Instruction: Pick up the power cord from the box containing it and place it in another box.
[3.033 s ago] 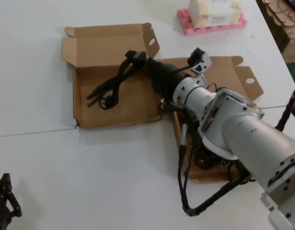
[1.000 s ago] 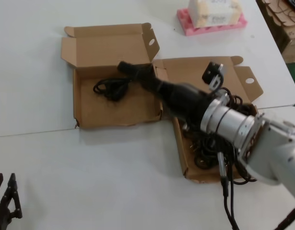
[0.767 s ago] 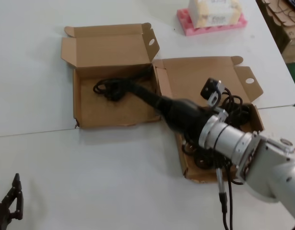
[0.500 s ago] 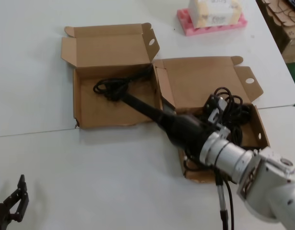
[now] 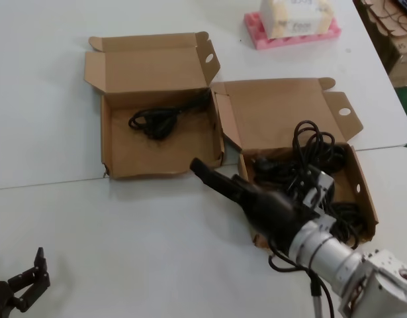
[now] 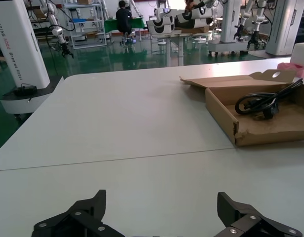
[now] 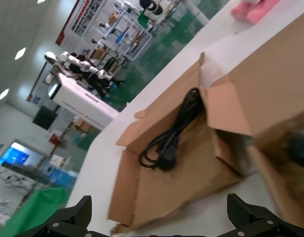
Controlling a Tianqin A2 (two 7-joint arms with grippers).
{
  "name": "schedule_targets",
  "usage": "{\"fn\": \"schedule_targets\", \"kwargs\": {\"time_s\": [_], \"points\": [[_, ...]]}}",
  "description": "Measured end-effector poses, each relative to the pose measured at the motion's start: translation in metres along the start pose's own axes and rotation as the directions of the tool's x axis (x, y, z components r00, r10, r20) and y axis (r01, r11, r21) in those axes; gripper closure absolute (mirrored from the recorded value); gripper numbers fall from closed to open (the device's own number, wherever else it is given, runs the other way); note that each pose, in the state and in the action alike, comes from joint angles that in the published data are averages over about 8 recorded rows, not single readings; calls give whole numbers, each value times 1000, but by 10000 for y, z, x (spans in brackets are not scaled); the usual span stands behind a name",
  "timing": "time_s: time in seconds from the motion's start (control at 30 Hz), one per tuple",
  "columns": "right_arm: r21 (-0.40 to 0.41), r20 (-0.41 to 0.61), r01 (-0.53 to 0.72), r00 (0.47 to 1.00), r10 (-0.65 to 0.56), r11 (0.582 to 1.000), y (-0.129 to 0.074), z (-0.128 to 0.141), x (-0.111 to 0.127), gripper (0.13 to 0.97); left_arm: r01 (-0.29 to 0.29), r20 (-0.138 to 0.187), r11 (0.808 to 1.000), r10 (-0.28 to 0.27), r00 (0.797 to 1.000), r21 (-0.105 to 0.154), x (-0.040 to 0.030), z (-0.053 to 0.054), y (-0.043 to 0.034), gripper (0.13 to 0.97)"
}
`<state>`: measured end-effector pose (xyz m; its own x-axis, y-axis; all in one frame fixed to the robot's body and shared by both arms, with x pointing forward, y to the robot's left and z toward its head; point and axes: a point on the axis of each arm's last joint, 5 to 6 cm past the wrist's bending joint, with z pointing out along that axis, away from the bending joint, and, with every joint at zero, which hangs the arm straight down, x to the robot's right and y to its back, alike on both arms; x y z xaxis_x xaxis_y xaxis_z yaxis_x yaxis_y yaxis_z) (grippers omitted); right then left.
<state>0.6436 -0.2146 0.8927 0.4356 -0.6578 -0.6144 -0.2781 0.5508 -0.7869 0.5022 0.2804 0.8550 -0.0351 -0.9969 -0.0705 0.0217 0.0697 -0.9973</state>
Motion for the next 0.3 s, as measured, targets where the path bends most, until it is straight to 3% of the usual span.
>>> {"fn": "schedule_targets", "kwargs": {"time_s": [0.3], "points": [[37, -79, 41, 996, -38, 998, 135, -260, 38, 130, 0, 0, 1000, 0, 1000, 0, 0, 0, 0, 229]]}}
